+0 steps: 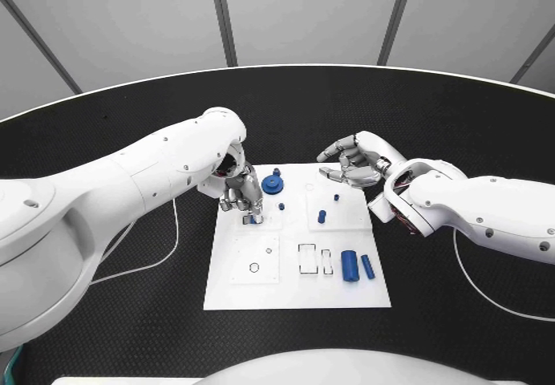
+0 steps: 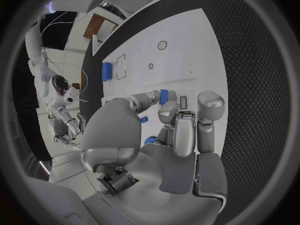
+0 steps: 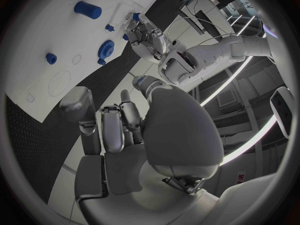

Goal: Assemble the parts on the task board

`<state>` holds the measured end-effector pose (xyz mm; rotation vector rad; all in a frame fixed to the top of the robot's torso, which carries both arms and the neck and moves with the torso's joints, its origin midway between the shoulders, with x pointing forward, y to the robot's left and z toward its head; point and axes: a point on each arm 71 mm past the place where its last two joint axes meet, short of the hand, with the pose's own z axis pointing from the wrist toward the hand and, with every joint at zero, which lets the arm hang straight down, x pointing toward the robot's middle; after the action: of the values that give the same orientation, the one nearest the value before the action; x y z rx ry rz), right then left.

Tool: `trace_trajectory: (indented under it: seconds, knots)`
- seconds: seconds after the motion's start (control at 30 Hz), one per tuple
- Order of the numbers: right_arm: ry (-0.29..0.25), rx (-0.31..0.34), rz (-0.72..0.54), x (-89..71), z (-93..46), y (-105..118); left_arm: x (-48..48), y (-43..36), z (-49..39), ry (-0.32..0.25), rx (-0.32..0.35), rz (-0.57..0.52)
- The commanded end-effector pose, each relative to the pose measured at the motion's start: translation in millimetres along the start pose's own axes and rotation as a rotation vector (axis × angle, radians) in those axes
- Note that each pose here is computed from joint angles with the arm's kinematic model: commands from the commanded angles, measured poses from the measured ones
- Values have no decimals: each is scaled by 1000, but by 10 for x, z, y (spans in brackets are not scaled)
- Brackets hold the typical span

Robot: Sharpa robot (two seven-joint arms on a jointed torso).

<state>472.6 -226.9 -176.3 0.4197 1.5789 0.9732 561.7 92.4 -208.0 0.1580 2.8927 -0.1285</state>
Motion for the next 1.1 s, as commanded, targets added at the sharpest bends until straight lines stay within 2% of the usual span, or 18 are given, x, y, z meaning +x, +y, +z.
trace_trajectory:
  seconds: [0.03, 0.27, 0.53, 1.1]
  knots:
    - [0, 0, 0, 0, 0, 0, 0, 47, -1, -3, -70, -1]
    - [1, -1, 0, 5, 3, 3, 4, 25, 8, -19, -63, -12]
    - [2, -1, 0, 5, 3, 3, 28, -4, 24, -7, -61, 1]
    - [1, -1, 0, 7, 6, 5, 20, 7, 36, -10, -67, -7]
